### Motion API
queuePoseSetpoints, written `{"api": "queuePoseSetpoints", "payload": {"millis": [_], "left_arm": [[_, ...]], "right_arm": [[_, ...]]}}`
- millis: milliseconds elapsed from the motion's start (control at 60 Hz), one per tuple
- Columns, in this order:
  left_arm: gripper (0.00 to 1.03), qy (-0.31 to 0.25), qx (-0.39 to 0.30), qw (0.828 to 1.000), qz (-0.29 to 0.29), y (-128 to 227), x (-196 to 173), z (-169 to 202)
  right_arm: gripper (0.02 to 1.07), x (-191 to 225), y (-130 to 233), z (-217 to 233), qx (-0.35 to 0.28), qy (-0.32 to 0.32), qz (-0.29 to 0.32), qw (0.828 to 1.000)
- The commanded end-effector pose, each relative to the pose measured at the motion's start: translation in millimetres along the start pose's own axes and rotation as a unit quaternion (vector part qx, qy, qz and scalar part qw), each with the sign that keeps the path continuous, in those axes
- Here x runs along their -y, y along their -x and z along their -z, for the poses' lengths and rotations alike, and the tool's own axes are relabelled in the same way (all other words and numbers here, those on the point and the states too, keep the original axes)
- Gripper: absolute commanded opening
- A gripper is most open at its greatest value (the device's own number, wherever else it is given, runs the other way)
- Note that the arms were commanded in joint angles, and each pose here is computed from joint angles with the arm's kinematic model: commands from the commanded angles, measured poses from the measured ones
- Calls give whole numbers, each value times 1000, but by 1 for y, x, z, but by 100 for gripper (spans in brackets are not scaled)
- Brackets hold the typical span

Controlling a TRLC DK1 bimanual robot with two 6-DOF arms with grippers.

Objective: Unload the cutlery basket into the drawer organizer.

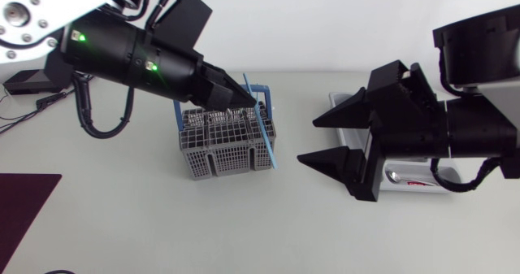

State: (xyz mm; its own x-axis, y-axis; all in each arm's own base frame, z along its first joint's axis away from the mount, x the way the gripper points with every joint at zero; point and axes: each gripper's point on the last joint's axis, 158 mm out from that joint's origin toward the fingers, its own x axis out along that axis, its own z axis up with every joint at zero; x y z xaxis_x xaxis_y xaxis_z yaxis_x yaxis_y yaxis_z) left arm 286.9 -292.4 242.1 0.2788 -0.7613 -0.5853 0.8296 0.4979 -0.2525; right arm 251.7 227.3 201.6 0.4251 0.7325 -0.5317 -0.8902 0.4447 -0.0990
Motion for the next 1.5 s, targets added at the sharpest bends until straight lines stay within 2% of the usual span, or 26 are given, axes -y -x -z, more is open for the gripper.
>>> {"api": "queuePoseSetpoints", "payload": {"millis": [0,333,517,650,767,833,983,1117,1383,1483], "left_arm": [[12,15,-1,1000,26,-3,4,-10],[12,13,-10,998,58,-13,15,-12],[12,13,-14,998,62,-19,15,-12],[12,14,-13,998,65,-19,17,-12],[12,15,-14,998,65,-19,17,-12],[12,15,-14,998,66,-19,17,-12],[12,17,-15,998,66,-20,17,-12],[12,17,-17,997,68,-20,19,-10],[12,18,-17,997,71,-19,22,-9],[13,22,-16,997,71,-18,22,-10]], "right_arm": [[93,0,-4,2,-7,-22,-14,1000],[78,-2,-26,7,-24,-45,-49,997],[62,1,-39,6,-29,-70,-65,995],[61,2,-46,6,-35,-80,-71,994],[46,2,-49,4,-36,-86,-77,993],[41,1,-50,4,-37,-89,-81,992],[22,-3,-52,5,-38,-99,-93,990],[20,-10,-53,7,-46,-101,-102,989],[8,-21,-54,7,-46,-100,-112,988],[8,-24,-53,9,-47,-99,-113,987]]}}
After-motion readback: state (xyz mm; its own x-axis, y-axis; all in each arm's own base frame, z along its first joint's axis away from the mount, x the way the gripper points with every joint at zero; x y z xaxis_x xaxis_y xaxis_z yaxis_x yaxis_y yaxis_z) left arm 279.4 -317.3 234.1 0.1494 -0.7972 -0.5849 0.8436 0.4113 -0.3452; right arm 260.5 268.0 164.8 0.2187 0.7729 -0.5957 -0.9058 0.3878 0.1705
